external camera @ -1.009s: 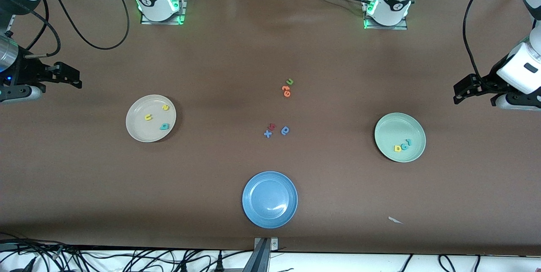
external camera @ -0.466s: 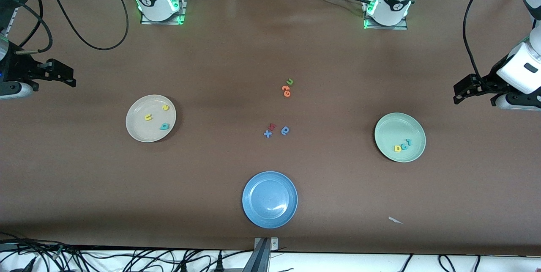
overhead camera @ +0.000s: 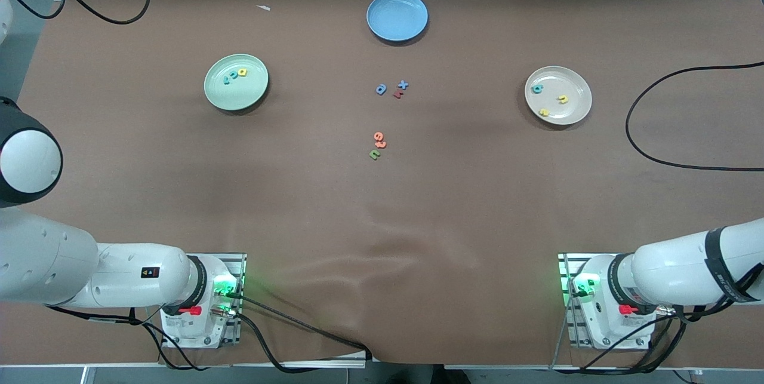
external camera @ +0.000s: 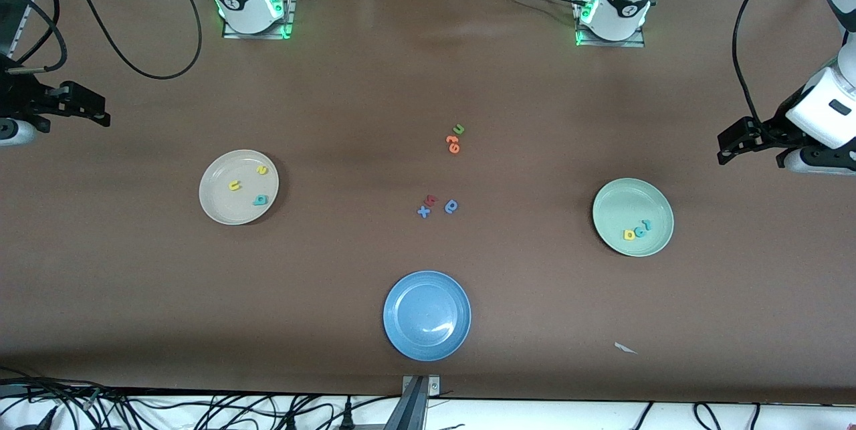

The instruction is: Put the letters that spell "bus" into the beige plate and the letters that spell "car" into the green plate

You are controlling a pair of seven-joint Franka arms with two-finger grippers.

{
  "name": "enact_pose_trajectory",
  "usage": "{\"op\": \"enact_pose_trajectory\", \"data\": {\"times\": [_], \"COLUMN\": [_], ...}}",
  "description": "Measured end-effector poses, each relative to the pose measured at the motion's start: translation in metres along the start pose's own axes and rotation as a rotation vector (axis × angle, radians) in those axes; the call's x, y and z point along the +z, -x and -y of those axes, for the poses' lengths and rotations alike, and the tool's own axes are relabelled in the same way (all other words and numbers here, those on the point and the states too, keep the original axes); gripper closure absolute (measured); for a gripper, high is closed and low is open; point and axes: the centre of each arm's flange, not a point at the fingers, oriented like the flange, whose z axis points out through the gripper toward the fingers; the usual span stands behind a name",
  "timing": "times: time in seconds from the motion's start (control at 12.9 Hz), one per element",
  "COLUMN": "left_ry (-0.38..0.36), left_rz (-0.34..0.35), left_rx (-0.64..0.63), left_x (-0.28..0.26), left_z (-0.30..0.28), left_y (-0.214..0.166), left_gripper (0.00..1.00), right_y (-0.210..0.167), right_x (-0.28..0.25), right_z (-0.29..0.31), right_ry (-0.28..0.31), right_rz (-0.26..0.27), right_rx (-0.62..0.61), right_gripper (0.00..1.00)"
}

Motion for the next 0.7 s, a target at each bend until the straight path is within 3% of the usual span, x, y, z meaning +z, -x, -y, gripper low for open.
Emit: {"op": "enact_pose_trajectory", "data": {"times": [0.7], "left_ry": [0.0], "left_rz": [0.0], "left_rx": [0.0], "left_x": [0.0], "left_z": [0.0], "left_y": [0.0], "left_gripper": [0.0], "right_y": [0.0095], "right_x": [-0.0115], "right_z": [-0.0075], "right_ry": [0.002], "right_rz": [0.04], "right_rx": [0.015], "right_gripper": [0.0]}}
